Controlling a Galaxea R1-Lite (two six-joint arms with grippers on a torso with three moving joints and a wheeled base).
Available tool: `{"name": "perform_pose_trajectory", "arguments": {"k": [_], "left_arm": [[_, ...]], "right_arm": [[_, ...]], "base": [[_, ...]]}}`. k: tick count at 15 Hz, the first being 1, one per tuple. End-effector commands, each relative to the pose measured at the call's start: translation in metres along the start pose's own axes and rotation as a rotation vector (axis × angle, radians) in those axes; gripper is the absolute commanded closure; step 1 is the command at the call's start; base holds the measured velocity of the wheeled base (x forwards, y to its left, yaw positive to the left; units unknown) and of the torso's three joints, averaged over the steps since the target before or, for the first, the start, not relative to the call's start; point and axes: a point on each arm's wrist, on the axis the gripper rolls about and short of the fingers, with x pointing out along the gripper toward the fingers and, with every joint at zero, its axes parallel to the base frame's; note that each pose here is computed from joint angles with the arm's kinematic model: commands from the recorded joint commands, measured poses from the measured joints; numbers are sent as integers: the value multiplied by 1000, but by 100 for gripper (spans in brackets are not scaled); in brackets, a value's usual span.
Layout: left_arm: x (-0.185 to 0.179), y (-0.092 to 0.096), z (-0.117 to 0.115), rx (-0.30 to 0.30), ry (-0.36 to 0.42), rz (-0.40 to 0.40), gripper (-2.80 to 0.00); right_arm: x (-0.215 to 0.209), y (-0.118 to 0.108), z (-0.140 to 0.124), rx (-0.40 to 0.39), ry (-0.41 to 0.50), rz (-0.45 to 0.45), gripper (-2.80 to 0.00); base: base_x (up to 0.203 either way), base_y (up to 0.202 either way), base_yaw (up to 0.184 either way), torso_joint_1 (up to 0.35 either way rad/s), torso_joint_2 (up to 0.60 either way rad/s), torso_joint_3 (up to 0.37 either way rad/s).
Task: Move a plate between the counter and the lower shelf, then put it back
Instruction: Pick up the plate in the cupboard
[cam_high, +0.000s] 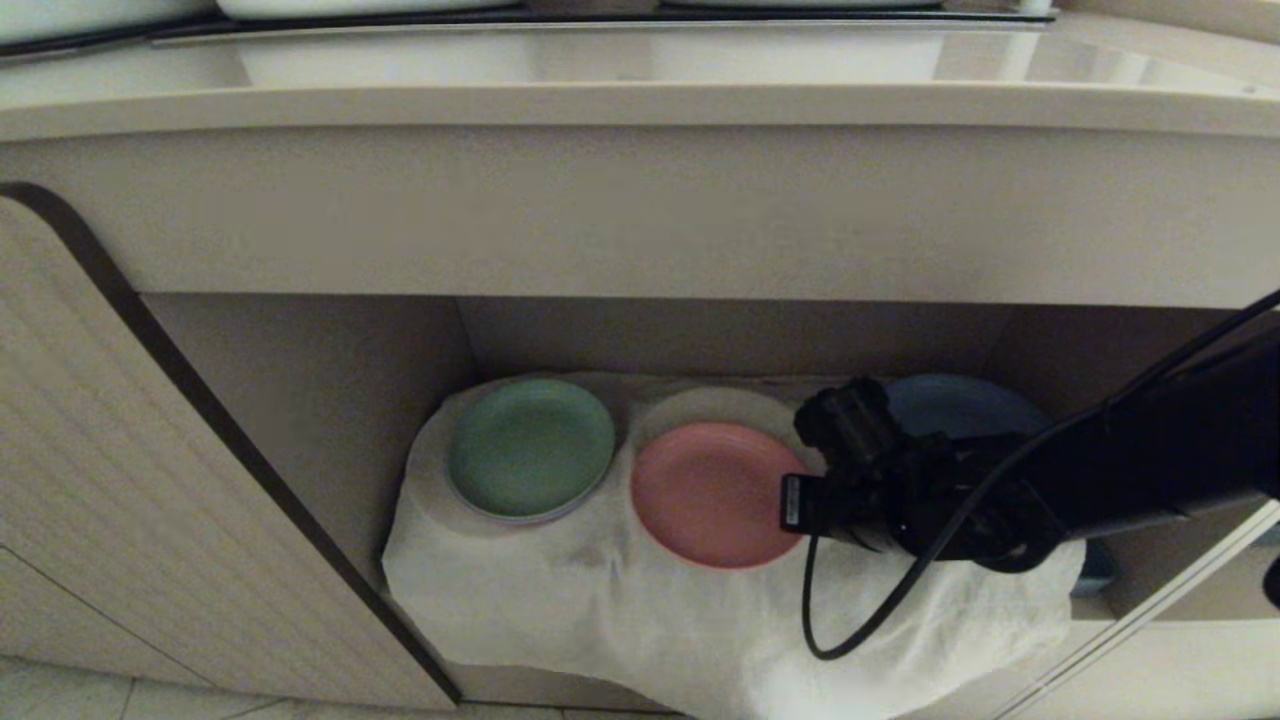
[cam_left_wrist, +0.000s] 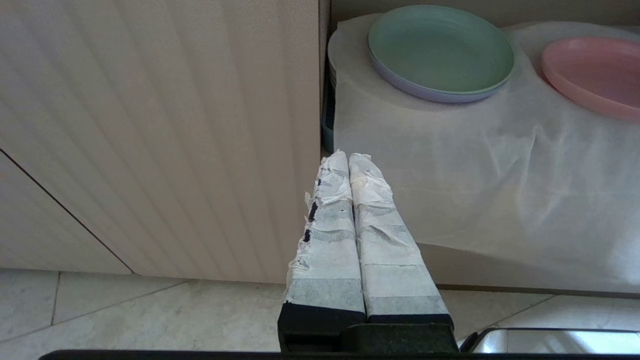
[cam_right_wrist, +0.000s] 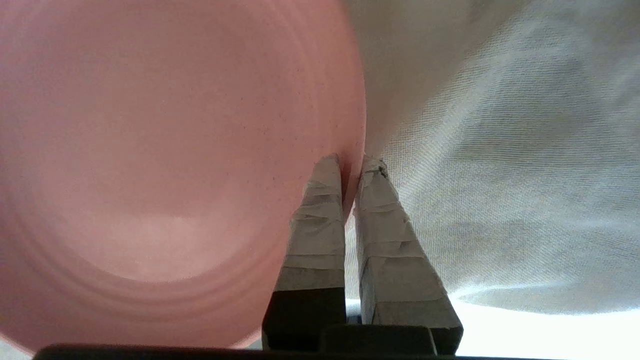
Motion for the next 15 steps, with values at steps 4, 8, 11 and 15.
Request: {"name": "perform_pose_trajectory", "arguments": {"k": [4, 8, 11, 15], "left_arm": [[0, 0, 0, -1, 0, 0, 0], [0, 0, 0, -1, 0, 0, 0], [0, 0, 0, -1, 0, 0, 0], [0, 0, 0, -1, 0, 0, 0]], "right_arm": [[-11, -3, 1, 3, 0, -2, 0], [-18, -9, -4, 0, 11, -8, 0], [-25, -13, -8, -2, 17, -12, 0], [-34, -15, -5, 1, 2, -3, 0]], "base": [[0, 0, 0, 0, 0, 0], [0, 0, 0, 0, 0, 0], [0, 0, 0, 0, 0, 0], [0, 0, 0, 0, 0, 0]]}}
